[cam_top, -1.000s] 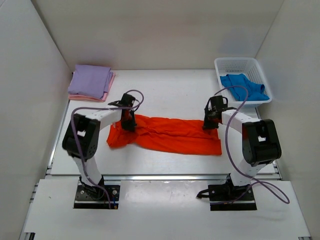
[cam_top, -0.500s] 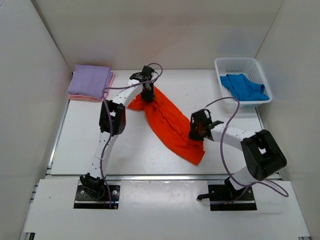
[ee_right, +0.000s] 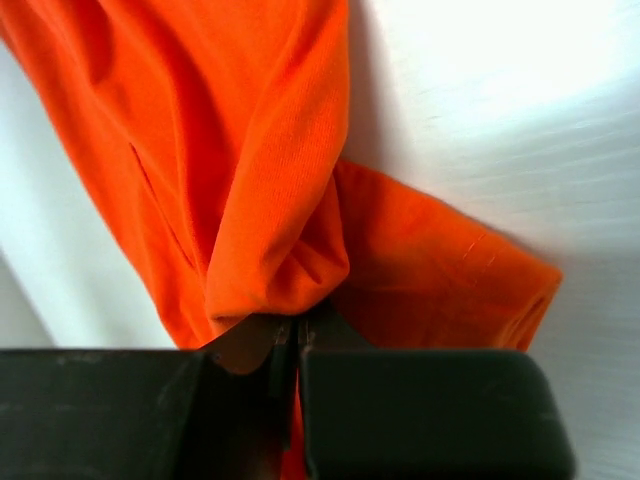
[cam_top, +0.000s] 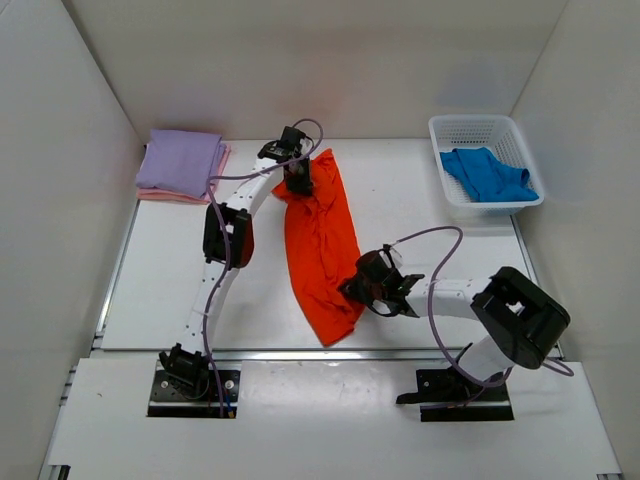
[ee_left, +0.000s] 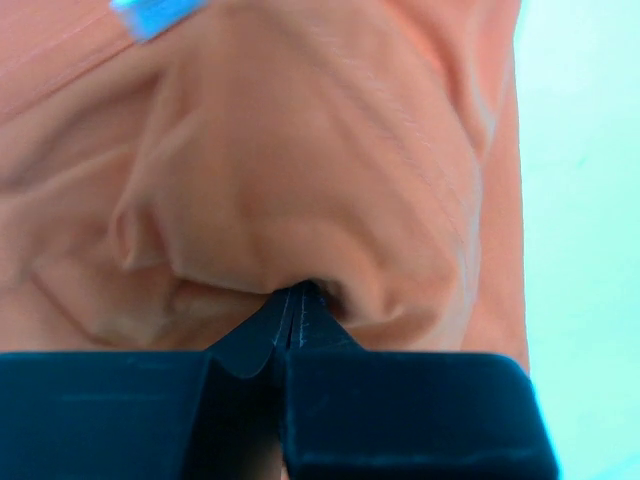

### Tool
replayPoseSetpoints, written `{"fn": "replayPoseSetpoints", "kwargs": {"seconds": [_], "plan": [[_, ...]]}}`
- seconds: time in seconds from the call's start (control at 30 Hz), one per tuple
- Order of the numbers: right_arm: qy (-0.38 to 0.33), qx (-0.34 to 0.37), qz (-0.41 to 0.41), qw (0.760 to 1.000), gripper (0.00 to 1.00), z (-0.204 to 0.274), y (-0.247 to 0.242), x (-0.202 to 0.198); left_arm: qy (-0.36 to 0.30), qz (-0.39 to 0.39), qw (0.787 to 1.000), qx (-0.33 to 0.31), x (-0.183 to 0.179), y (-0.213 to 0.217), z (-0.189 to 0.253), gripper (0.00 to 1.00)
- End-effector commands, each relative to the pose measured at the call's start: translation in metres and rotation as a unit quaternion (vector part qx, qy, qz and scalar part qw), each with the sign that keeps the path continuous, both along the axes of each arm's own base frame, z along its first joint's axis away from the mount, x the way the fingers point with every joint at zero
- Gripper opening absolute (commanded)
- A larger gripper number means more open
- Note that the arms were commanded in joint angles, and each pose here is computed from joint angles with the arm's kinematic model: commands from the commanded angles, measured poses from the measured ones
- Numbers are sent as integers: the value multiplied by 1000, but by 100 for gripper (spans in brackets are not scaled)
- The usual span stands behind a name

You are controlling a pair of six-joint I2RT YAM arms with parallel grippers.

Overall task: Fold and stack the t-shirts
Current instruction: Rotate the tshirt 90 degrees

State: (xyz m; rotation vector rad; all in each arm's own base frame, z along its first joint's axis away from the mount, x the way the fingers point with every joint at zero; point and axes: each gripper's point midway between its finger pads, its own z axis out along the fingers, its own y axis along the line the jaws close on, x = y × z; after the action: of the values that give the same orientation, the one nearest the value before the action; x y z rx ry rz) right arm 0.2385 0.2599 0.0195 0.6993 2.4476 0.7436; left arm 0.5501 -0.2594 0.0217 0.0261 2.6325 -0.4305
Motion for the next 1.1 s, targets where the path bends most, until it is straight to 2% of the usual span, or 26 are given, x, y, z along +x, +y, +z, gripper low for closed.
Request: {"fn": "replayPoseSetpoints", "kwargs": {"seconds": [0.0,0.13,0.27,0.33,0.37,0.47,0.63,0.67,0.7,0.8,0.83,0.87,0.9,0.93,0.97,1.0,1.03,1.07], "plan": [[30,-9,-49,998,0,-26,-4,-3,-47,24,997,-57,33,0,23,0],[54,-7,-65,996,1,-31,-6,-1,-64,26,995,-77,46,4,27,0],[27,-9,-41,999,0,-26,-16,-7,-98,0,993,-62,55,5,35,0],[-39,-25,14,999,0,-13,-11,1,-126,-13,989,-74,62,3,52,0],[-72,-6,38,997,0,-4,-1,7,-136,-17,987,-82,65,1,59,0],[-157,-18,97,983,1,23,14,21,-193,-18,977,-91,80,5,100,1],[-235,-13,119,965,0,77,41,35,-263,-14,956,-127,81,12,189,3],[-241,-21,112,964,1,84,40,37,-262,-14,956,-133,79,15,194,3],[-254,-15,114,960,0,96,44,36,-264,-18,954,-139,72,16,209,3],[-269,-45,116,955,8,110,35,38,-245,-33,960,-130,46,21,221,7],[-274,-67,135,950,17,110,30,39,-239,-31,963,-122,33,24,231,8],[-260,-94,163,947,25,100,25,37,-202,-34,973,-103,18,23,206,11],[-258,-104,163,946,27,106,17,47,-178,-40,980,-82,-3,25,196,16],[-231,-131,190,945,32,91,2,48,-165,-50,982,-71,-24,21,199,19],[-206,-148,208,945,33,80,-13,51,-114,-52,991,-37,-48,29,163,26],[-173,-155,243,942,34,62,-23,37,-86,-65,994,-16,-78,28,145,31],[-164,-156,234,945,33,62,-36,44,-52,-77,996,4,-112,32,126,33],[-147,-153,246,946,34,55,-46,35,-48,-87,995,6,-127,27,120,38]]}}
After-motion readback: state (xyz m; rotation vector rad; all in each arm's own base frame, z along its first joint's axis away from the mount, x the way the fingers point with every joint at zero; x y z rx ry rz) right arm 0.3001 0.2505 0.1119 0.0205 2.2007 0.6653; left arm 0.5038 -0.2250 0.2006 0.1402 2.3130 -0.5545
